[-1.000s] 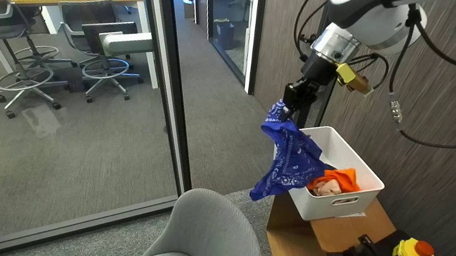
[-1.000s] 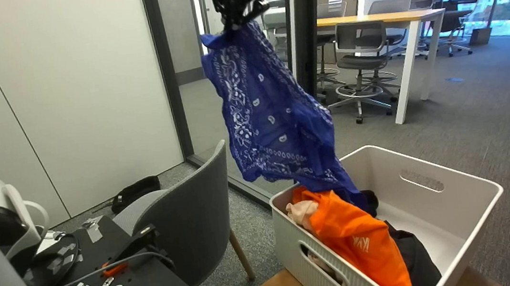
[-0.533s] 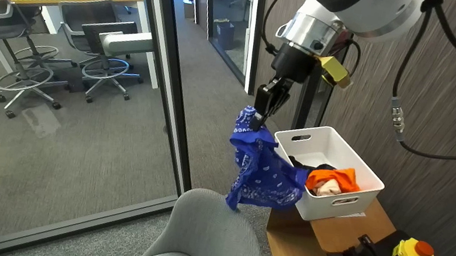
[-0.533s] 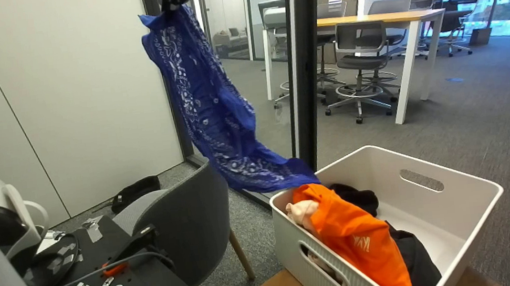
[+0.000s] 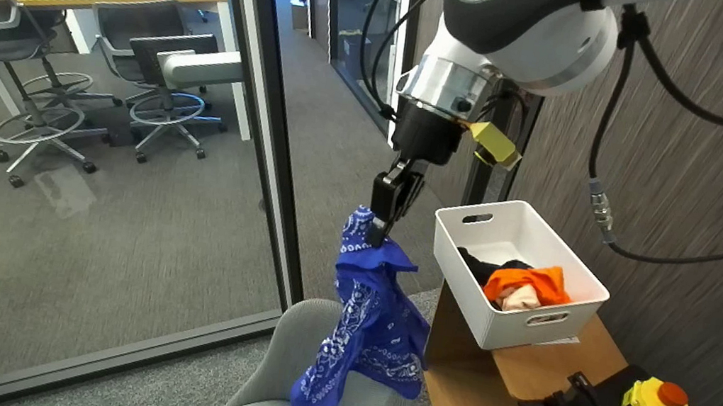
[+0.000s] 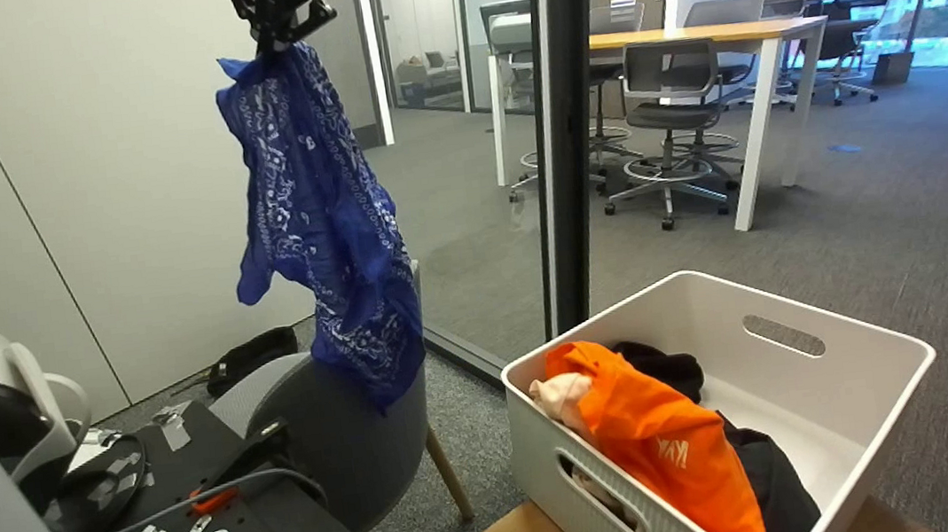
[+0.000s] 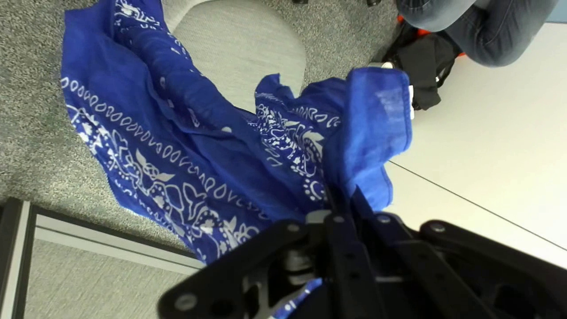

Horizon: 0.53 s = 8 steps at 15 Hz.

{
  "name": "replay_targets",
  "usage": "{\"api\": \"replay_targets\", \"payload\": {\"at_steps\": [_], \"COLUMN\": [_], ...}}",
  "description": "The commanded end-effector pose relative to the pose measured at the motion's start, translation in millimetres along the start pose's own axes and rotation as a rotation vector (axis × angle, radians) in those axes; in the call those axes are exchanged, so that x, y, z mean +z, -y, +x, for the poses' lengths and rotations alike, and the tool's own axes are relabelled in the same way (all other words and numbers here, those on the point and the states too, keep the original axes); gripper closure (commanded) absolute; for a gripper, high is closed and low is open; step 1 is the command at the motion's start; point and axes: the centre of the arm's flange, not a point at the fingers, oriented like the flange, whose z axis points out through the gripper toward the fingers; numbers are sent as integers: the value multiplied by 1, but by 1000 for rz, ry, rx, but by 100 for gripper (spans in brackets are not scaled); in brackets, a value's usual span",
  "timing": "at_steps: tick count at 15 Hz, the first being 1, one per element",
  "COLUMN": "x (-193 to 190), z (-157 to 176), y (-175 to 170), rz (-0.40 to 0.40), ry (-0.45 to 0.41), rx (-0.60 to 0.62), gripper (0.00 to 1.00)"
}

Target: Pick up the blue cloth from the box and put it on the chair's headrest

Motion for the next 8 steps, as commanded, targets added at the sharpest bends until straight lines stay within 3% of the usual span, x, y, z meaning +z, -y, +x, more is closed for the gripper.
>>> {"api": "replay_targets", "payload": {"at_steps": [1,8], "x": [24,103], "z": [11,26], "y": [-3,-9], "rz": [37,74], "ry": [36,192], "rx": [-13,4], "gripper": [94,94]}}
